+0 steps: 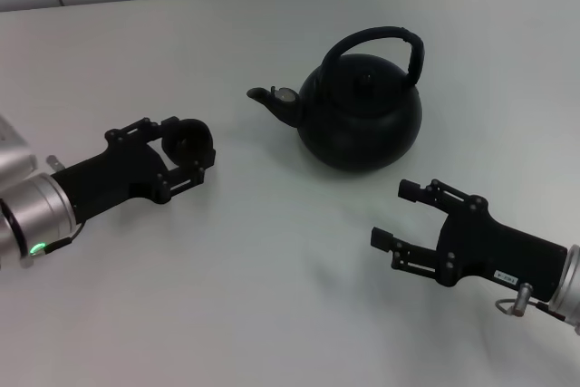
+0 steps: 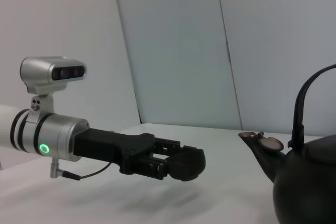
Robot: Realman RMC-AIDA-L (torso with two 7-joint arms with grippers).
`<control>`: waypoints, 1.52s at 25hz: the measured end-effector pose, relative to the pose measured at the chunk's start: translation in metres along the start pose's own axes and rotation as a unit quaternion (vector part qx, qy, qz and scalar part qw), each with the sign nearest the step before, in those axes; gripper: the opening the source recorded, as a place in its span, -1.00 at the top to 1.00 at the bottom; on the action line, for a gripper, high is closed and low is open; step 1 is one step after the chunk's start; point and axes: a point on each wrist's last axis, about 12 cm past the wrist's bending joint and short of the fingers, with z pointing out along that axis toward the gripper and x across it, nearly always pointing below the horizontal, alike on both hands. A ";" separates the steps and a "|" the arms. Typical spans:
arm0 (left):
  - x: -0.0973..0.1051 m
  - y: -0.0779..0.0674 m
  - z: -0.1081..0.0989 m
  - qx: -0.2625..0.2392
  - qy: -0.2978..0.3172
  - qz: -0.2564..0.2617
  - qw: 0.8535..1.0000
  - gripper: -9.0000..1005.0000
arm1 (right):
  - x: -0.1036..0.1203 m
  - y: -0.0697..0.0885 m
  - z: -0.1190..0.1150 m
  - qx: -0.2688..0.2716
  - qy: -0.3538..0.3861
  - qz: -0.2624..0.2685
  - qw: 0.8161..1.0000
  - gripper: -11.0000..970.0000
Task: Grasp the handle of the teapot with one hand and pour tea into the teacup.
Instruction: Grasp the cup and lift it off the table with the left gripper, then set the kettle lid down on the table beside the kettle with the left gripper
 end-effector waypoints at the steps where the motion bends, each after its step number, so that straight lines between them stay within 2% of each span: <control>1: -0.002 -0.001 0.005 0.005 0.004 0.001 1.000 -0.48 | 0.000 0.000 0.000 0.000 0.000 0.001 1.000 -0.69; 12: -0.002 -0.010 0.024 0.017 0.022 0.024 0.999 -0.51 | 0.002 0.002 0.000 -0.001 0.001 0.006 1.000 -0.69; 25: 0.004 -0.013 0.029 0.008 0.042 0.059 0.997 -0.55 | 0.002 0.002 0.000 -0.001 0.001 0.006 1.000 -0.69; 38: 0.003 -0.011 0.030 0.005 0.046 0.061 0.997 -0.59 | 0.002 0.002 0.001 0.000 0.001 0.005 1.000 -0.69</control>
